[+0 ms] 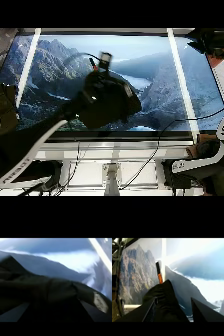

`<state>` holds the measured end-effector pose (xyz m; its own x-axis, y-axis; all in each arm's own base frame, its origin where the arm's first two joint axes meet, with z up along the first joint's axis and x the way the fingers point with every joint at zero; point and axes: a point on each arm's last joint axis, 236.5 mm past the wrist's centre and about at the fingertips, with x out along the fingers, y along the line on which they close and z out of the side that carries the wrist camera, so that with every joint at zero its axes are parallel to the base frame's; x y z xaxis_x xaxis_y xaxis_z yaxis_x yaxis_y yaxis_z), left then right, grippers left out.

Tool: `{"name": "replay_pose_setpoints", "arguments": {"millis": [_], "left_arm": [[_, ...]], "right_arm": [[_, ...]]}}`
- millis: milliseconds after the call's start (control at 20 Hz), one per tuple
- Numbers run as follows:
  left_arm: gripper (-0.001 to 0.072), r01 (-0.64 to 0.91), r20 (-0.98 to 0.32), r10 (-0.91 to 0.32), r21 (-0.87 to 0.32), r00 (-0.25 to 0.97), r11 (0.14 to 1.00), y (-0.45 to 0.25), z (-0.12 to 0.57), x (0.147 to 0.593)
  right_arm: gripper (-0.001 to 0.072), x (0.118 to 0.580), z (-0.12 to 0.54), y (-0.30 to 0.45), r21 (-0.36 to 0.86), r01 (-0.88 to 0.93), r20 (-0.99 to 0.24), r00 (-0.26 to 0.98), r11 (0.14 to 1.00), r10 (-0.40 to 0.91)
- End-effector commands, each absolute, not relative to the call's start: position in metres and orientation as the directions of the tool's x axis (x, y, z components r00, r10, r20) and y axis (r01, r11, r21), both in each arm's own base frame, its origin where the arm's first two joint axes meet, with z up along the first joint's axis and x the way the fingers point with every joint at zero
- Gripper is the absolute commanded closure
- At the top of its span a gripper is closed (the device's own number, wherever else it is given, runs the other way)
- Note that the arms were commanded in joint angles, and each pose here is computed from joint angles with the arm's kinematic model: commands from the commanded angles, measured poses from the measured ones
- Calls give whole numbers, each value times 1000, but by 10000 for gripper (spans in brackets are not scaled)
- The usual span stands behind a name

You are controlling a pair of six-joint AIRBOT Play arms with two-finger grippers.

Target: Fold the clothes and pants, and hang the long-sleeved shirts on hangers.

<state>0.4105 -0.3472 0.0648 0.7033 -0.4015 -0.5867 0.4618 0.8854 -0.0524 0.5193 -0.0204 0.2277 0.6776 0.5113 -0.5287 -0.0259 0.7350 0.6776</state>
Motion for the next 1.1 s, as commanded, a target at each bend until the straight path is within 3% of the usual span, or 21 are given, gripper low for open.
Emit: {"name": "replay_pose_setpoints", "arguments": {"millis": [0, 100, 150, 200, 250, 350, 450, 600, 750, 900, 1050], "left_arm": [[112, 576, -628, -425, 44, 651, 816, -386, 35, 377], [116, 592, -583, -421, 131, 695, 795, -383, 55, 382], [203, 584, -561, -406, 178, 722, 792, -375, 68, 387], [444, 561, -548, -370, 231, 750, 795, -362, 79, 392], [688, 522, -540, -313, 289, 781, 803, -343, 89, 398], [699, 427, -540, -206, 322, 816, 845, -306, 103, 406], [700, 327, -557, -105, 316, 824, 890, -263, 112, 416], [702, 231, -651, -76, 156, 755, 960, -206, 102, 420], [702, 179, -750, -165, -63, 641, 982, -161, 79, 407], [702, 274, -771, -372, -263, 517, 925, -156, 64, 381], [702, 268, -838, -388, -301, 384, 915, -122, 36, 355]], "right_arm": [[225, 522, 229, -30, 677, -15, -520, 697, 736, 493], [226, 523, 226, -29, 679, -13, -524, 692, 734, 497], [228, 523, 225, -30, 678, -10, -528, 689, 735, 496], [275, 523, 223, -30, 679, -9, -530, 687, 734, 498], [399, 522, 221, -29, 680, -8, -534, 680, 733, 503], [696, 520, 213, -27, 679, -7, -551, 655, 734, 516], [694, 516, 200, -24, 675, -14, -577, 614, 738, 539], [696, 508, 168, -14, 716, 14, -603, 516, 698, 608], [696, 509, 141, -2, 769, 20, -580, 441, 639, 685], [696, 512, 124, 18, 827, 3, -522, 373, 562, 767], [695, 515, 111, 40, 852, -1, -495, 322, 523, 807]]}}
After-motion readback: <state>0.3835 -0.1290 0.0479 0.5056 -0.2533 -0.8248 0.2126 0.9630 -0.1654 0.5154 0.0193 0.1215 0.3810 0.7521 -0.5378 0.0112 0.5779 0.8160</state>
